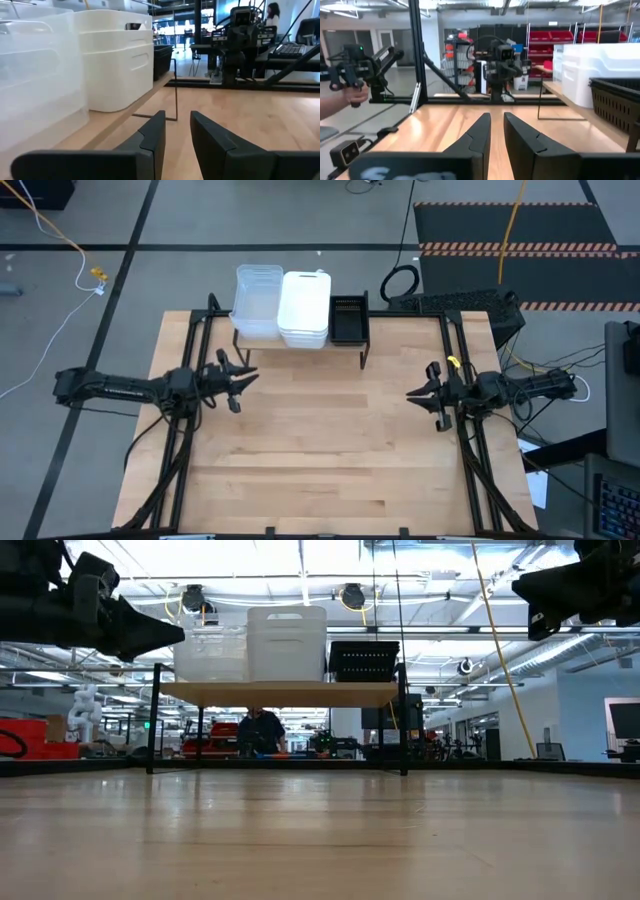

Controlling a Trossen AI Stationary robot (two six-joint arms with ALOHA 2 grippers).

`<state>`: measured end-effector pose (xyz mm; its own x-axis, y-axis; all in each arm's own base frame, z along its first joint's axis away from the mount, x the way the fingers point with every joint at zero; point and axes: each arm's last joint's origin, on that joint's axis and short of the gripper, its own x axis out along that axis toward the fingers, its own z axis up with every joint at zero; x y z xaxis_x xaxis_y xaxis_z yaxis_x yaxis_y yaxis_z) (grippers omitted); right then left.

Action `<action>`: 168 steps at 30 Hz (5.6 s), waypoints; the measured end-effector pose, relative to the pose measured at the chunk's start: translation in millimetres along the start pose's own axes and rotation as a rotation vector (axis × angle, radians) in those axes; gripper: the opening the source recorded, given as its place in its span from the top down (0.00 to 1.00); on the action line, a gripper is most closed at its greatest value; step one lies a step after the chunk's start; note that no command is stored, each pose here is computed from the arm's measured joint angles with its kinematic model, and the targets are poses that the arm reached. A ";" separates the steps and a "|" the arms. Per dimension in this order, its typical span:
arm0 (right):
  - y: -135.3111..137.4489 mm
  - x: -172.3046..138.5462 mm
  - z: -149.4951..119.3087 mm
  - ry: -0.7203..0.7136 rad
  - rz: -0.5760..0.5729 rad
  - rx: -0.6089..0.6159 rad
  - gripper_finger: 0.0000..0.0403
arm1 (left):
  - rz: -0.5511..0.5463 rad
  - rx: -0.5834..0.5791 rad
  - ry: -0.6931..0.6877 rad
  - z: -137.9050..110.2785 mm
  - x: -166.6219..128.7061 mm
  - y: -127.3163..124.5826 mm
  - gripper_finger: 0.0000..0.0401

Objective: Stack baskets on shelf by color
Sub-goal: Return to Home Position

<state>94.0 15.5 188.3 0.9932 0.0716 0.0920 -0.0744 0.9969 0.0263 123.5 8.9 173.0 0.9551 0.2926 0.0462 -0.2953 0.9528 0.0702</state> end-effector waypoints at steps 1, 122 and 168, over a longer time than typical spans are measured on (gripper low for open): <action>0.0 0.1 -0.2 -0.003 -0.002 -0.003 0.89 | -0.002 0.002 0.000 -0.1 0.3 0.9 0.77; -3.8 3.1 -15.9 0.044 0.001 -0.192 0.89 | -0.246 0.120 0.100 -11.6 -20.8 -7.5 0.77; -3.8 3.1 -16.0 0.044 0.002 -0.192 0.89 | -0.246 0.120 0.099 -11.4 -20.8 -7.5 0.77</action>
<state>98.9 12.4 172.5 0.9964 0.0703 0.0479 -0.0615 0.9844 -0.1646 106.1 -3.4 160.1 0.9942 0.0660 -0.0844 -0.0494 0.9815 0.1849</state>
